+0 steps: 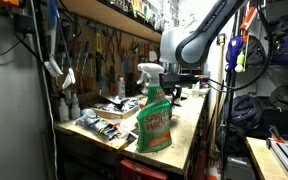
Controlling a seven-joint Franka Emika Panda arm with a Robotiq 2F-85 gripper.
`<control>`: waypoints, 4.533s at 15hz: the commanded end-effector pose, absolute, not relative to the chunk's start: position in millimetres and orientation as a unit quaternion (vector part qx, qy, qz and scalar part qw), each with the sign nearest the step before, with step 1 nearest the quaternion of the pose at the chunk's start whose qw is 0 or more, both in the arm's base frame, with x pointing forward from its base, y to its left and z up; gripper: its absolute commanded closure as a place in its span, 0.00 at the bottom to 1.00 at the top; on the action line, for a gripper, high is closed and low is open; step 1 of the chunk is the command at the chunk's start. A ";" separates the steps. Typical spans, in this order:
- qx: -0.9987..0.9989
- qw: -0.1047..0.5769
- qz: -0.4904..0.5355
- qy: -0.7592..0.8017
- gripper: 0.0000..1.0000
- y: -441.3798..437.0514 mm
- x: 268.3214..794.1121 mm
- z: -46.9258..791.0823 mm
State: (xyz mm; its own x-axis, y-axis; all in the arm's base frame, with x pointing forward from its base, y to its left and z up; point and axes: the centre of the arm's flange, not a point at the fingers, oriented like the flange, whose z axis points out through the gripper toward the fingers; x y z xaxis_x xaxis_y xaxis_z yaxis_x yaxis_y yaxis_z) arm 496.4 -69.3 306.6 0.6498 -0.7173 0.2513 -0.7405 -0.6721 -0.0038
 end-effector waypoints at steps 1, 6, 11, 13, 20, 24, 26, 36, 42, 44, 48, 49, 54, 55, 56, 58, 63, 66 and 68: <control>0.902 0.056 0.145 -0.403 0.18 -50.9 475.7 311.5; 0.895 0.075 0.171 -0.406 0.29 -42.9 473.9 309.7; 0.891 0.095 0.184 -0.404 0.28 -40.0 474.9 303.1; 0.893 0.097 0.181 -0.401 0.27 -38.9 474.4 299.5; 0.899 0.099 0.186 -0.384 0.60 -36.3 476.0 291.0; 0.905 0.083 0.181 -0.375 0.69 -37.7 473.6 304.1; 0.913 0.051 0.168 -0.367 0.69 -48.0 469.7 329.8; 0.928 -0.048 0.075 -0.361 0.69 -123.1 478.2 455.9; 0.944 -0.077 -0.053 -0.316 0.69 -173.0 462.9 482.0; 0.944 -0.110 -0.094 -0.297 0.69 -180.2 455.7 460.3; 0.939 -0.119 -0.106 -0.304 0.44 -183.4 446.8 442.0; 0.937 -0.123 -0.112 -0.308 0.44 -188.4 446.3 434.1; 0.925 -0.103 -0.156 -0.330 0.69 -209.6 448.9 410.7; 0.918 -0.102 -0.178 -0.338 0.69 -220.4 446.5 402.8; 0.912 -0.099 -0.196 -0.345 0.69 -231.7 443.3 393.8; 0.900 -0.105 -0.224 -0.359 0.69 -253.3 438.8 380.0; 0.880 -0.110 -0.248 -0.391 0.69 -292.4 445.4 362.9; 0.876 -0.116 -0.249 -0.397 0.69 -303.4 462.2 355.9; 0.869 -0.123 -0.253 -0.407 0.69 -311.4 472.1 352.7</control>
